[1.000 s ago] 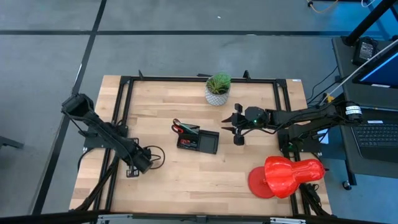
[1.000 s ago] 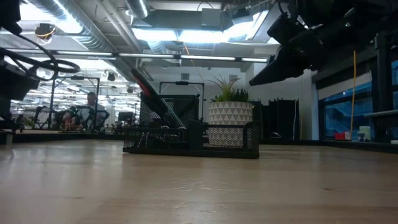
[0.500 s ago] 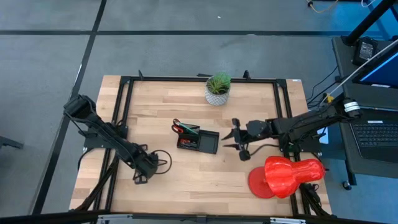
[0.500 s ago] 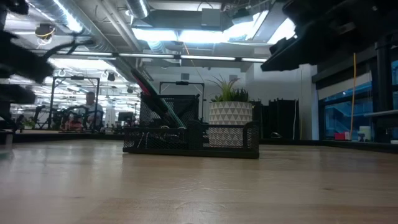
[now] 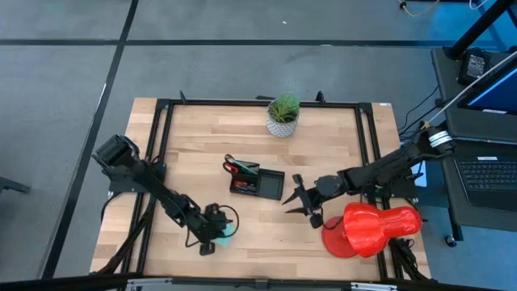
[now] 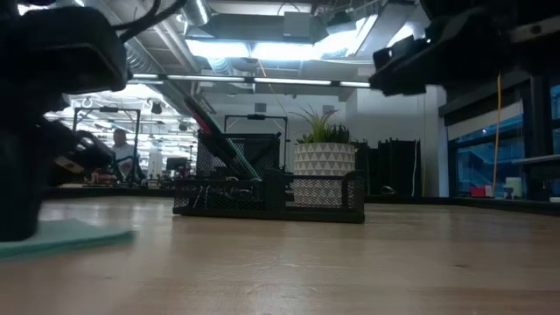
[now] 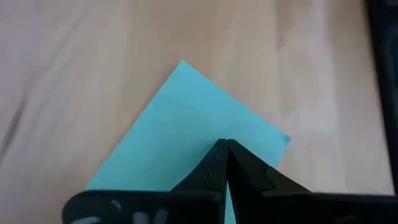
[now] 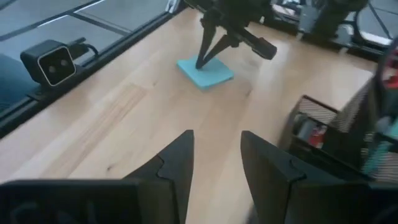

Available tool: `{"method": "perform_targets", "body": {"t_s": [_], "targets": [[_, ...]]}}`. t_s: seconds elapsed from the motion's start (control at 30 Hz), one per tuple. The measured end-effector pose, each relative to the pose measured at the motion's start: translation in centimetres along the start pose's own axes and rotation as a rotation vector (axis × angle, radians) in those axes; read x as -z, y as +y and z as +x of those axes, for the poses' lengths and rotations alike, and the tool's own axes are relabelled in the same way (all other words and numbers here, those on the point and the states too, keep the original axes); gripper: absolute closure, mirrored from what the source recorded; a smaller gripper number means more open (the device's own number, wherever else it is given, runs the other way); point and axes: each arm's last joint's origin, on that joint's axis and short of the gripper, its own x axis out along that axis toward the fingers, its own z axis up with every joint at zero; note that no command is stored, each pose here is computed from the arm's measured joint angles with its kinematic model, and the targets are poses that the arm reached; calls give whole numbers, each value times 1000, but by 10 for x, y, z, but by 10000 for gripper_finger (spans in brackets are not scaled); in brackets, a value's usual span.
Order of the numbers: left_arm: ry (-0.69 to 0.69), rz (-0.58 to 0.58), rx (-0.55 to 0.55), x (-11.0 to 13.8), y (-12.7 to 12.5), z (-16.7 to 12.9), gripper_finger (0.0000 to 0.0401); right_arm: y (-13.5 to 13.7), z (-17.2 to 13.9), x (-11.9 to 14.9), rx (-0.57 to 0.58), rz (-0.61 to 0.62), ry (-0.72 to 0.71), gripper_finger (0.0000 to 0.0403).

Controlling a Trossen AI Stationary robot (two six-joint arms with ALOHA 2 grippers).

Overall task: Pick and place office supplies into organizer
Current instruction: Put the sticky notes into the right section of the desk organizer

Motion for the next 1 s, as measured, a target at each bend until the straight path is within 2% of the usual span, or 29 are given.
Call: {"method": "perform_targets", "body": {"t_s": [0.17,0.37,0.63,0.8,1.0], "targets": [[-156,71,12,-8,-6,13,398,11,24,5,-35,-15,25,267],[-190,71,-39,-11,-8,21,398,26,56,3,-84,-153,55,267],[-249,72,-79,-12,-8,25,398,42,103,2,-123,-208,76,267],[-263,92,-85,-12,-7,26,398,42,129,4,-119,-230,84,267],[-267,90,-91,-14,-6,26,398,37,159,3,-96,-328,137,267]]}}
